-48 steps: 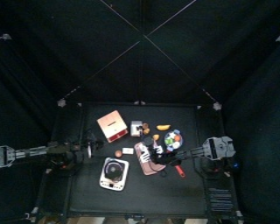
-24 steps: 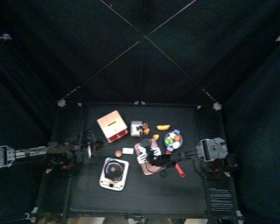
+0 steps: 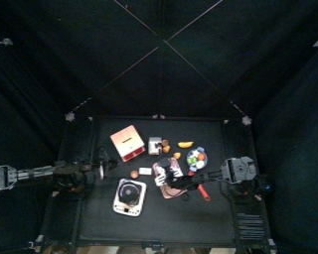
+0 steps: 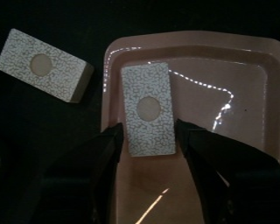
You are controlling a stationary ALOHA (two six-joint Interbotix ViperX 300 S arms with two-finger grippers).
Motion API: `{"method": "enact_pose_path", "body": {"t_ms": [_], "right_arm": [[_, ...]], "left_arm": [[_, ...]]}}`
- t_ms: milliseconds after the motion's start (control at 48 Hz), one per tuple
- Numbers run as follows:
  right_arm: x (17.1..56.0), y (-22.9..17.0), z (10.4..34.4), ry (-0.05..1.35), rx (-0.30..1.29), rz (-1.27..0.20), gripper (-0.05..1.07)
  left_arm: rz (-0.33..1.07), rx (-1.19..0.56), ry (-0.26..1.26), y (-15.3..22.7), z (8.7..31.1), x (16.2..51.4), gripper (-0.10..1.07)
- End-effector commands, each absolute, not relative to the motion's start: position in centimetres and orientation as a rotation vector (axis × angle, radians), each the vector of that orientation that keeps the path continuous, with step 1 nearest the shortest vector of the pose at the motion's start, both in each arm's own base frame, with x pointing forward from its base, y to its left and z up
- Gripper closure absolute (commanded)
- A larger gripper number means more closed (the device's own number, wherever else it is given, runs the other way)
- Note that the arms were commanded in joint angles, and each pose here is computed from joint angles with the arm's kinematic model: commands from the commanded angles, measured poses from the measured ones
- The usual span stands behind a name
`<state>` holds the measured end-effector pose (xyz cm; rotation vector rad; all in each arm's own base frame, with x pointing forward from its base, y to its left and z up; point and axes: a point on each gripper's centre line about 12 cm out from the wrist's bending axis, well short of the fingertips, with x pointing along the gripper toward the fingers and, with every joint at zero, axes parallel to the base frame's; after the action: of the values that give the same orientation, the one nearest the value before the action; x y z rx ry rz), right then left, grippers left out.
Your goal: Place rice on plate and grab rice
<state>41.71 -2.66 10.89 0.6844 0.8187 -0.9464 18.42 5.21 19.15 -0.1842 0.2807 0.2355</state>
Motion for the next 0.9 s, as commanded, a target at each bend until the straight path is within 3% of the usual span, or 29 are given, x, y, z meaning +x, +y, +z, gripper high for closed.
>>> {"method": "enact_pose_path", "body": {"t_ms": [0, 583, 875], "right_arm": [[42.5, -2.8, 12.5, 0.778, 0.700, -0.923, 0.12], [42.5, -2.7, 13.2, 0.768, 0.690, -0.912, 0.08], [43.0, -2.6, 16.5, 0.739, 0.617, -0.820, 0.08]], "left_arm": [[0.233, -0.182, 0.268, 5.3, 19.6, 18.7, 0.42], [0.231, -0.183, 0.268, 5.3, 19.6, 18.7, 0.42], [0.232, -0.183, 0.268, 5.3, 19.7, 18.7, 0.42]]}}
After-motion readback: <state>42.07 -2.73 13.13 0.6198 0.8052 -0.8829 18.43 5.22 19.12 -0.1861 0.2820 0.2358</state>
